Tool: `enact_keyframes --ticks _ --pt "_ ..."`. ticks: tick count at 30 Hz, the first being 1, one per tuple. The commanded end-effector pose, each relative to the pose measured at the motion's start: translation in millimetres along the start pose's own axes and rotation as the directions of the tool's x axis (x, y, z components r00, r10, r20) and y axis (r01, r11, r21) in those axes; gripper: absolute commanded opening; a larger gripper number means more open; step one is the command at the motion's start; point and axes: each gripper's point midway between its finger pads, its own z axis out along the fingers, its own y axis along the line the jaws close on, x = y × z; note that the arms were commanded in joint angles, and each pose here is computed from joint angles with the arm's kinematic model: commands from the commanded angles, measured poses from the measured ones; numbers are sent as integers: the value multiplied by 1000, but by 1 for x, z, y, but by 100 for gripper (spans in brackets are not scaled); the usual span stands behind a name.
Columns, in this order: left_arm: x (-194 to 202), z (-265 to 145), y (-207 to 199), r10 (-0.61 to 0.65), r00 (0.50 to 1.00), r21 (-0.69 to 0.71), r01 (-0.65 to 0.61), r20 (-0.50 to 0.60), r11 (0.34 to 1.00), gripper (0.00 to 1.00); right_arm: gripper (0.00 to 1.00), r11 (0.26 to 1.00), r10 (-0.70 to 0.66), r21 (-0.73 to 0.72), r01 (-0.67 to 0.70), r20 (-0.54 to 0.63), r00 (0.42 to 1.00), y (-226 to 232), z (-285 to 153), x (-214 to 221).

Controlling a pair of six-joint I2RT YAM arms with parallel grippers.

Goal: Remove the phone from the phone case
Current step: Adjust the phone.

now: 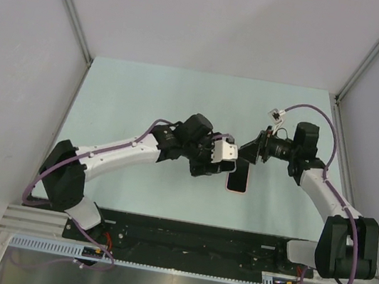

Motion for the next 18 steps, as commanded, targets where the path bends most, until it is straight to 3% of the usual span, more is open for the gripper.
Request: enact_keyframes --ticks 1,10,18 --pt "-33 -15 11 85 991 -63 -79 103 995 0 79 995 -42 -97 38 -46 998 24 3 0" --pt "-40 -16 12 109 988 -80 -101 110 992 0 79 992 -33 -124 15 -145 989 31 10 31" --pt "-47 -15 8 131 984 -86 -121 121 989 0 69 990 16 -136 -38 -165 986 29 18 36"
